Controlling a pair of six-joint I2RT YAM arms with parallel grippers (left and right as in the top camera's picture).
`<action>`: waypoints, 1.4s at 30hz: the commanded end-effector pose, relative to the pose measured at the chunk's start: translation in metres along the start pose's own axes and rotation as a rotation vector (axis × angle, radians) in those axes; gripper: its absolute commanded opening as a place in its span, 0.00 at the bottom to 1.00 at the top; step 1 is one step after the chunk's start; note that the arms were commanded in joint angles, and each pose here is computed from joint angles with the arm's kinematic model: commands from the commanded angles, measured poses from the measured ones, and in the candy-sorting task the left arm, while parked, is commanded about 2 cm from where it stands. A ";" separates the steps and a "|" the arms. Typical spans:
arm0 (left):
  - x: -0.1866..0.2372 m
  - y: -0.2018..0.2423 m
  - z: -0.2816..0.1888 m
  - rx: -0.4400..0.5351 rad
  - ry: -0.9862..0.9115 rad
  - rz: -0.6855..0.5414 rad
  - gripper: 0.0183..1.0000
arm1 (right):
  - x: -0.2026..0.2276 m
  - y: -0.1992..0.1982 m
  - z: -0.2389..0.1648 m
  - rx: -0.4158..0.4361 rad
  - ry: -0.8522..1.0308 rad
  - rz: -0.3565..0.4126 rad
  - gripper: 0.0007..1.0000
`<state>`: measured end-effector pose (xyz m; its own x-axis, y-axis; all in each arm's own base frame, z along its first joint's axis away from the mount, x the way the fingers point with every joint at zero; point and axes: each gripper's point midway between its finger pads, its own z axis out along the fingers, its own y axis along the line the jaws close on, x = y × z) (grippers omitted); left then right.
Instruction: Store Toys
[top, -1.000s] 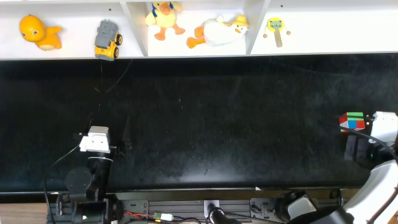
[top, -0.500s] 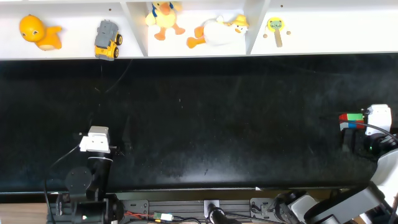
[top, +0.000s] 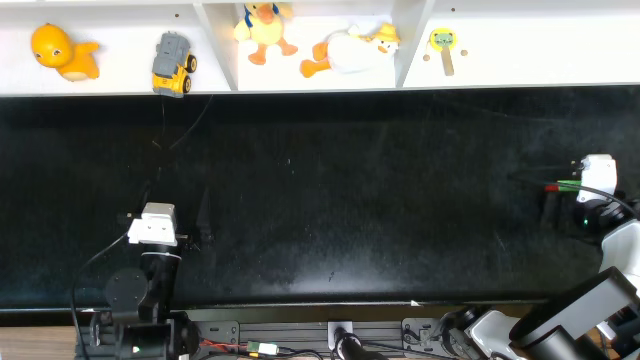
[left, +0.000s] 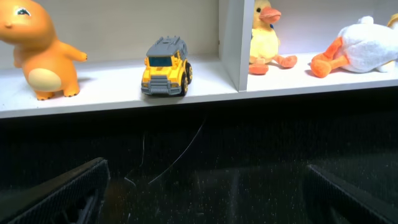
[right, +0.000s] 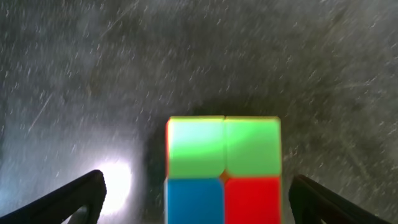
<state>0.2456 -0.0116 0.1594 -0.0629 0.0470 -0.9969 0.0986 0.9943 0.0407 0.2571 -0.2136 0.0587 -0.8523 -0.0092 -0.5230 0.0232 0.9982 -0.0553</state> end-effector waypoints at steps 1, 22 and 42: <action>-0.001 -0.002 0.000 0.005 -0.004 0.002 1.00 | -0.005 0.001 0.001 -0.008 -0.026 0.059 0.89; -0.001 -0.002 0.000 0.005 -0.004 0.002 1.00 | 0.011 -0.001 0.001 0.017 0.051 0.072 0.55; -0.001 -0.002 0.000 0.005 -0.004 0.002 1.00 | -0.080 0.024 -0.056 0.057 -0.102 -0.010 0.48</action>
<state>0.2456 -0.0116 0.1592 -0.0633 0.0466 -0.9969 0.0986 0.9943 0.0403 0.2747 -0.1808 0.1138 -0.8394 -0.0199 -0.5431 0.0311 0.9959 -0.0847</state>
